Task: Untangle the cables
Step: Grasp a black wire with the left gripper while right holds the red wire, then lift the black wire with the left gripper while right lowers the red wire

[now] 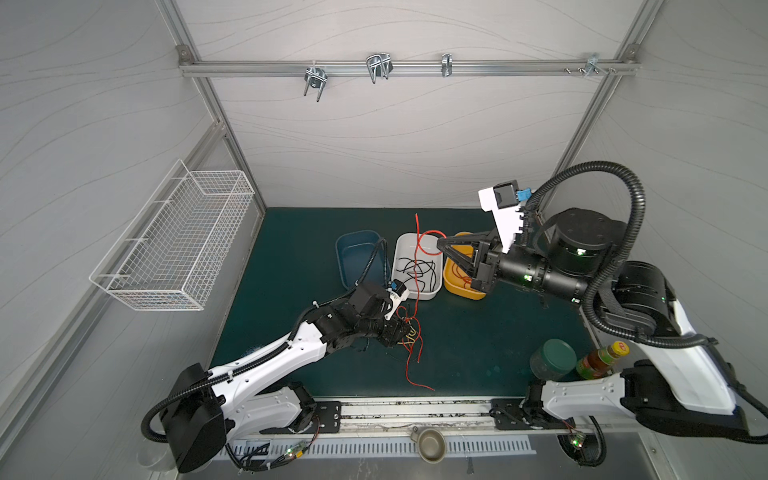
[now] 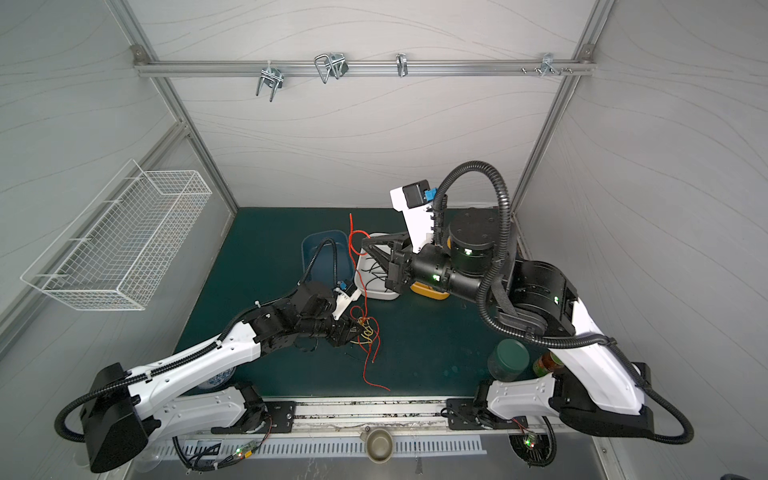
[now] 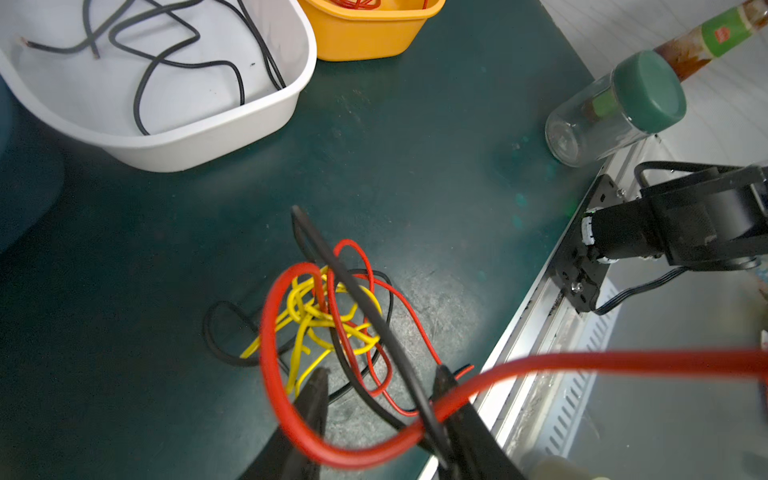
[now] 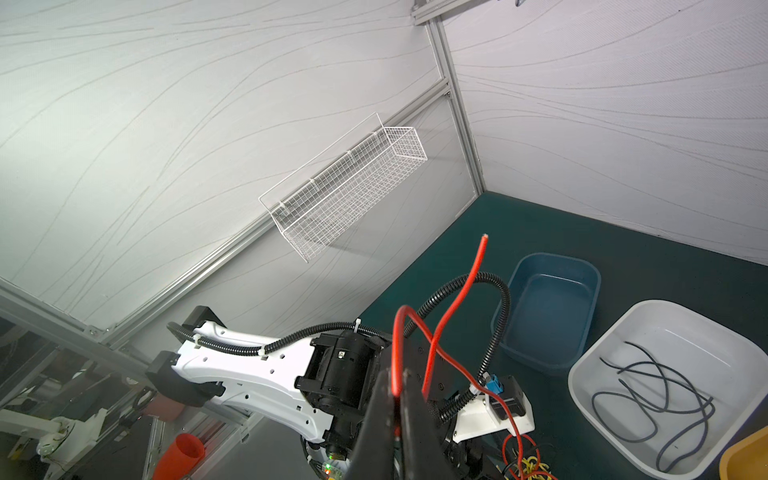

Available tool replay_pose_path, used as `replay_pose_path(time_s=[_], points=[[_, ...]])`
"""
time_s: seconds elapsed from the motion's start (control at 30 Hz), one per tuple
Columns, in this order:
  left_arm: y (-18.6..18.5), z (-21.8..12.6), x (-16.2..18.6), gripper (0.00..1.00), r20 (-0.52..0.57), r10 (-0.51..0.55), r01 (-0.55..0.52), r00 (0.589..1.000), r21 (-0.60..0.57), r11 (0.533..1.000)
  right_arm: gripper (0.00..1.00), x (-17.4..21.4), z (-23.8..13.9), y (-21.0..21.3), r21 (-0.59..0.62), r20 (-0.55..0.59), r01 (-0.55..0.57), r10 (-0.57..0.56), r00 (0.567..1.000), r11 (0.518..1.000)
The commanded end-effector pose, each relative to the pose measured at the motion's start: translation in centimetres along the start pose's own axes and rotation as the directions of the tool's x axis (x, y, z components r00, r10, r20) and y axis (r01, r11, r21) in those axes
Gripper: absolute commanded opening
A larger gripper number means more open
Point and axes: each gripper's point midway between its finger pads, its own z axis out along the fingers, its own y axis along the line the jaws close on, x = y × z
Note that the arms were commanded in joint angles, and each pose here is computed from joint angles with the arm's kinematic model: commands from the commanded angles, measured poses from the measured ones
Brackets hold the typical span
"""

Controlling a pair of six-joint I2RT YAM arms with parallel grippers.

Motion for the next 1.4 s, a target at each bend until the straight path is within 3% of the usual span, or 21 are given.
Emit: replay_pose_path(time_s=[0.0, 0.27, 0.43, 0.67, 0.87, 1.07, 1.37], points=[[-0.9, -0.8, -1.9, 0.34, 0.032, 0.040, -0.040, 0.999, 0.013, 0.999, 0.00, -1.3, -0.9, 0.3, -0.019, 0.056, -0.017, 0.018, 0.998, 1.000], [-0.9, -1.6, -2.3, 0.12, 0.054, 0.058, -0.058, 0.997, -0.008, 0.998, 0.00, -1.3, -1.6, -0.7, 0.030, 0.080, -0.008, 0.005, 0.997, 1.000], [-1.3, -3.1, -2.4, 0.00, 0.080, 0.061, -0.061, 0.995, 0.001, 0.998, 0.00, -1.4, -3.4, -4.1, 0.205, 0.124, 0.008, -0.034, 0.992, 0.979], [-1.6, -6.1, -2.0, 0.00, 0.140, 0.083, -0.082, 0.987, -0.013, 0.997, 0.00, 0.1, -8.1, -11.1, 0.500, 0.181, -0.013, -0.090, 0.979, 0.866], [-1.2, -8.8, -2.2, 0.00, 0.183, 0.078, -0.066, 0.980, -0.070, 0.995, 0.00, 3.1, -10.8, -15.1, 0.624, 0.151, -0.040, -0.070, 0.986, 0.781], [-1.7, -12.1, -3.9, 0.00, 0.312, 0.040, -0.018, 0.949, -0.074, 0.997, 0.00, 8.0, -9.6, -16.7, 0.609, 0.084, -0.045, -0.008, 0.996, 0.792], [-5.0, -19.0, -8.6, 0.00, 0.520, -0.035, 0.018, 0.853, 0.038, 0.999, 0.00, 18.0, -6.5, -20.1, 0.617, -0.032, -0.098, 0.149, 0.988, 0.781]])
